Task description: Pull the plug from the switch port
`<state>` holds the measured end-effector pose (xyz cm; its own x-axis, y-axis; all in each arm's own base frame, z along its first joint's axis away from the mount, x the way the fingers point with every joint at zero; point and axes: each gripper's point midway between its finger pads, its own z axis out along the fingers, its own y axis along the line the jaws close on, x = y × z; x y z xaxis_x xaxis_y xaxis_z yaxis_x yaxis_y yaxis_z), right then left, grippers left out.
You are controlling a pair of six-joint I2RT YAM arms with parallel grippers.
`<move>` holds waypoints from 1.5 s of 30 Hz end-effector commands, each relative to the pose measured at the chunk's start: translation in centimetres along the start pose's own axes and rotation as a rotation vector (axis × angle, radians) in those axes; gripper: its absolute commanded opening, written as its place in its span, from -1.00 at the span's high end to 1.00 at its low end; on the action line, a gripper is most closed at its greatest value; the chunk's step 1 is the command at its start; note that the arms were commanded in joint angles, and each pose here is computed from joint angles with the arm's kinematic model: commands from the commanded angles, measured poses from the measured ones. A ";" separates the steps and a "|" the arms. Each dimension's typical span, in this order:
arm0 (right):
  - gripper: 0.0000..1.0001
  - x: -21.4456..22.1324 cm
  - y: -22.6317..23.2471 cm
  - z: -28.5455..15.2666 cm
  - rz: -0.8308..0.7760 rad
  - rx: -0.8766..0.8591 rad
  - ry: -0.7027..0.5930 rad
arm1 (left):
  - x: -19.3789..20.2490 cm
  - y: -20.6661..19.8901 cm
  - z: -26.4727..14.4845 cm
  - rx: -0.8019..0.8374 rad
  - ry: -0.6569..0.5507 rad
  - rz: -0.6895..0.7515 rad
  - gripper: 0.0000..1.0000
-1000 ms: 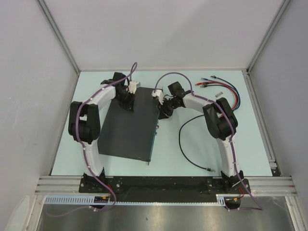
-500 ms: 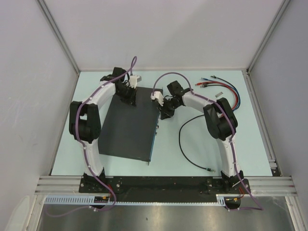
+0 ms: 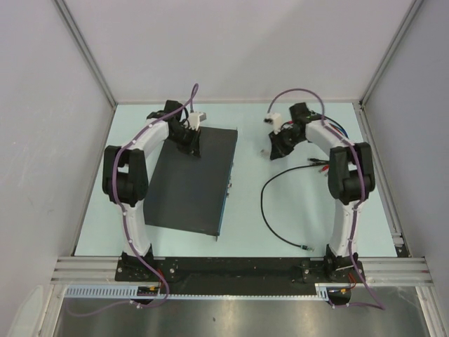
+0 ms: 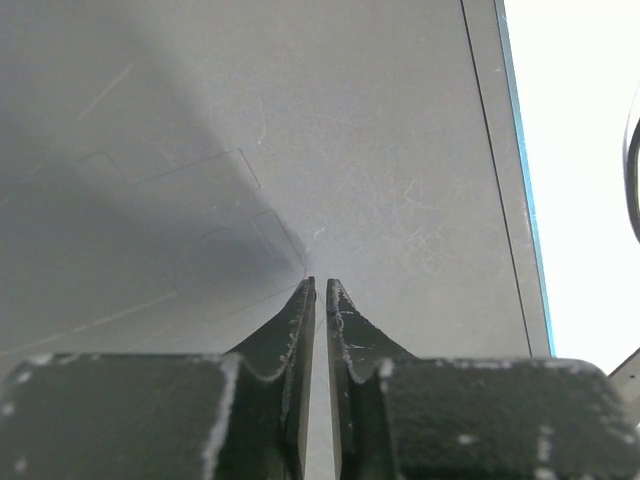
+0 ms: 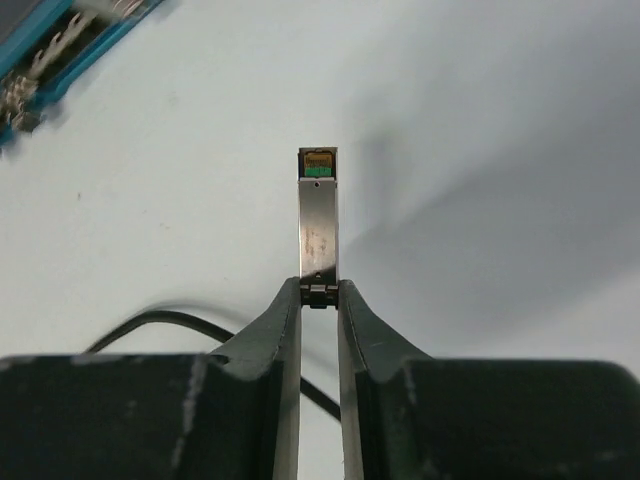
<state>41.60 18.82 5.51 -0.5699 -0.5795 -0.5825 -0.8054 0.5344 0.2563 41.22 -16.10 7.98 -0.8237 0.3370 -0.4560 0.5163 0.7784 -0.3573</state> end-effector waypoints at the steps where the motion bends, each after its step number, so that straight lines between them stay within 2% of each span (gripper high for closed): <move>1: 1.00 -2.3 -4.6 -6.5 0.263 0.226 -0.184 | -1.9 -0.6 -0.6 0.040 -0.051 -0.004 0.69; 3: 1.00 -0.8 -8.0 -7.8 0.418 0.321 -0.201 | -2.1 -0.4 -0.5 0.035 -0.052 -0.003 0.68; 9: 1.00 4.0 -14.7 -11.2 0.666 0.611 -0.177 | -2.7 -0.4 -0.4 0.041 -0.061 -0.006 0.66; 12: 1.00 5.0 -15.3 -11.7 0.745 0.634 -0.190 | -2.6 -0.4 -0.2 0.043 -0.058 -0.013 0.65; 13: 1.00 5.5 -15.8 -12.3 0.769 0.688 -0.183 | -2.5 -0.4 -0.2 0.043 -0.058 -0.013 0.65; 17: 1.00 7.8 -16.1 -14.1 0.989 0.830 -0.193 | -2.1 -0.2 0.0 0.031 -0.049 -0.020 0.64; 21: 1.00 9.9 -15.3 -13.7 1.138 0.853 -0.168 | -1.8 0.0 0.3 0.021 -0.038 -0.028 0.62; 25: 1.00 11.2 -16.5 -13.7 1.171 0.927 -0.157 | -1.5 0.1 0.4 0.010 -0.030 -0.019 0.60; 31: 0.97 10.9 -19.8 -12.2 1.151 0.907 -0.185 | -0.9 -0.1 0.6 -0.006 -0.011 0.000 0.59; 32: 0.86 10.0 -20.4 -12.3 1.133 0.895 -0.208 | -0.9 -0.1 0.6 -0.007 -0.011 0.003 0.60; 33: 0.63 9.3 -20.8 -12.0 1.113 0.878 -0.228 | -0.8 -0.1 0.7 -0.010 -0.009 0.005 0.59; 34: 0.14 8.2 -21.0 -11.4 1.071 0.825 -0.242 | -0.7 -0.1 0.7 -0.016 -0.007 0.004 0.59; 37: -0.37 3.8 -20.0 -10.9 0.979 0.670 -0.336 | -0.5 -0.1 0.9 -0.014 -0.002 0.003 0.56; 39: -0.63 -0.1 -18.4 -11.8 0.895 0.563 -0.428 | -0.5 -0.2 0.7 -0.018 -0.006 0.003 0.52; 42: -0.81 -3.1 -15.4 -12.5 0.740 0.491 -0.453 | -0.5 0.0 0.8 -0.024 -0.005 0.002 0.42; 45: -0.90 -3.8 -12.3 -11.6 0.658 0.423 -0.432 | -0.6 0.1 0.9 -0.030 -0.001 -0.007 0.32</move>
<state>52.70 2.41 7.01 -0.7717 0.3030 -0.5591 0.1135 0.9307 0.3477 41.55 -16.53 7.02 -0.8398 0.3265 -0.4338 0.4923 0.7948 -0.3549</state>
